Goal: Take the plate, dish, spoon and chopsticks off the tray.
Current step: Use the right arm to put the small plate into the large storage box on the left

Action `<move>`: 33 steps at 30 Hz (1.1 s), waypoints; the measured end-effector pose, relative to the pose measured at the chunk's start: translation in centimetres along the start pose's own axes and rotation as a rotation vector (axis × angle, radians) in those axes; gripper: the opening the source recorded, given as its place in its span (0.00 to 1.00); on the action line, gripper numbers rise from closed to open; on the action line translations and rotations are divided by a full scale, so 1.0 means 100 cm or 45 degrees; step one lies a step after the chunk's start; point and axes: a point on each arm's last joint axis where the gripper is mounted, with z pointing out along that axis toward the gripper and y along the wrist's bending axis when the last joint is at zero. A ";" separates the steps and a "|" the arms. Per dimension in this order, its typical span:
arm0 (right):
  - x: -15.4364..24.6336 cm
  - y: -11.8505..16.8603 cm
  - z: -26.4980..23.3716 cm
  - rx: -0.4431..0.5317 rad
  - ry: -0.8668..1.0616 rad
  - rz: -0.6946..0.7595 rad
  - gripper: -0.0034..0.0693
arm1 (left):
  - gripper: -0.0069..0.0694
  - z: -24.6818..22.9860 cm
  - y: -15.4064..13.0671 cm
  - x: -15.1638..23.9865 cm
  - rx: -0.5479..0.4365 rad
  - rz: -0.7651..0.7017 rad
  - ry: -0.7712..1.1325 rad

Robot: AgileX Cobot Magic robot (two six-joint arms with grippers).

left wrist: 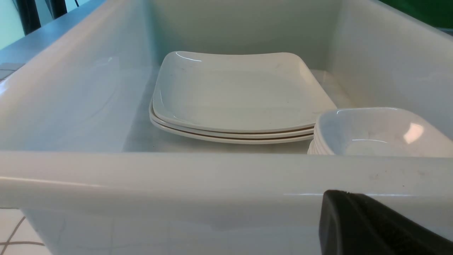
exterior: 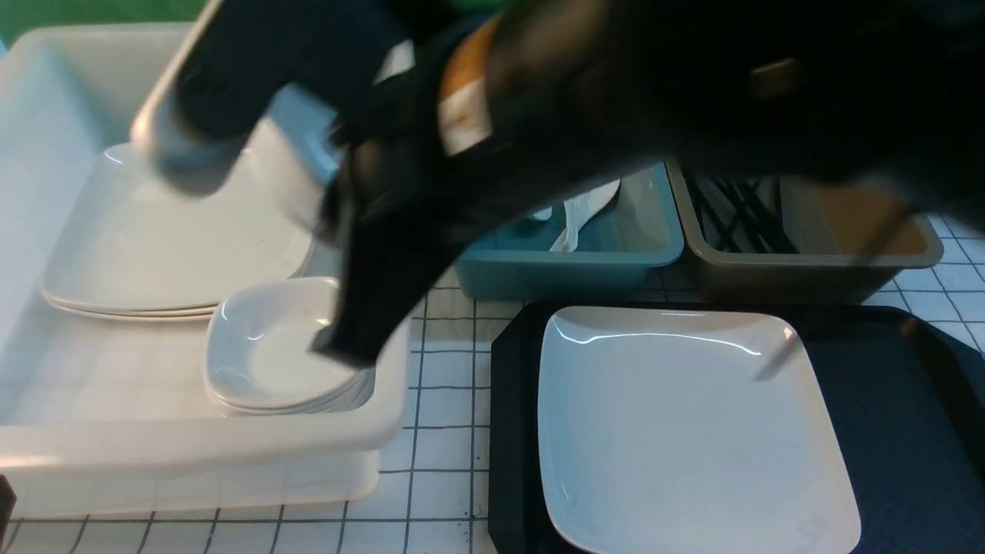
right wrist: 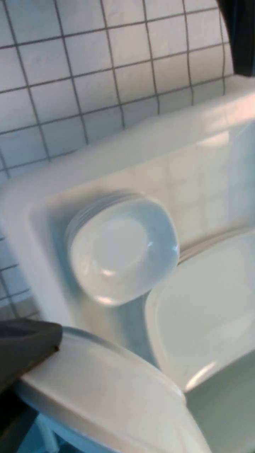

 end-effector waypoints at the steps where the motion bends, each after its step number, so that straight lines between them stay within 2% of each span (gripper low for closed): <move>1: -0.003 0.001 0.007 -0.003 0.003 -0.010 0.10 | 0.10 0.000 0.000 0.000 0.000 0.000 0.000; 2: -0.004 0.007 0.040 -0.029 0.054 -0.037 0.10 | 0.10 0.000 0.000 0.000 0.000 0.000 0.000; 5: -0.003 0.013 0.086 -0.050 0.119 -0.076 0.10 | 0.10 0.000 0.000 0.000 0.000 0.000 0.000; 11: 0.005 0.017 0.130 -0.018 0.203 -0.160 0.10 | 0.10 0.000 0.000 0.000 0.000 0.000 0.000; 18: 0.014 0.021 0.151 -0.014 0.254 -0.198 0.15 | 0.10 0.000 0.000 0.000 0.000 0.000 0.000; 23: 0.016 0.025 0.157 -0.026 0.266 -0.199 0.26 | 0.10 0.000 0.000 0.000 0.000 0.002 0.000; 26: 0.017 0.024 0.157 -0.027 0.278 -0.201 0.40 | 0.10 0.000 0.000 0.000 0.000 0.010 0.000; 28: 0.015 0.022 0.153 -0.027 0.296 -0.197 0.46 | 0.10 0.000 0.000 0.000 0.000 0.002 0.000; 33: 0.006 0.014 0.136 -0.022 0.347 -0.174 0.50 | 0.10 0.000 0.000 0.000 0.000 0.002 0.000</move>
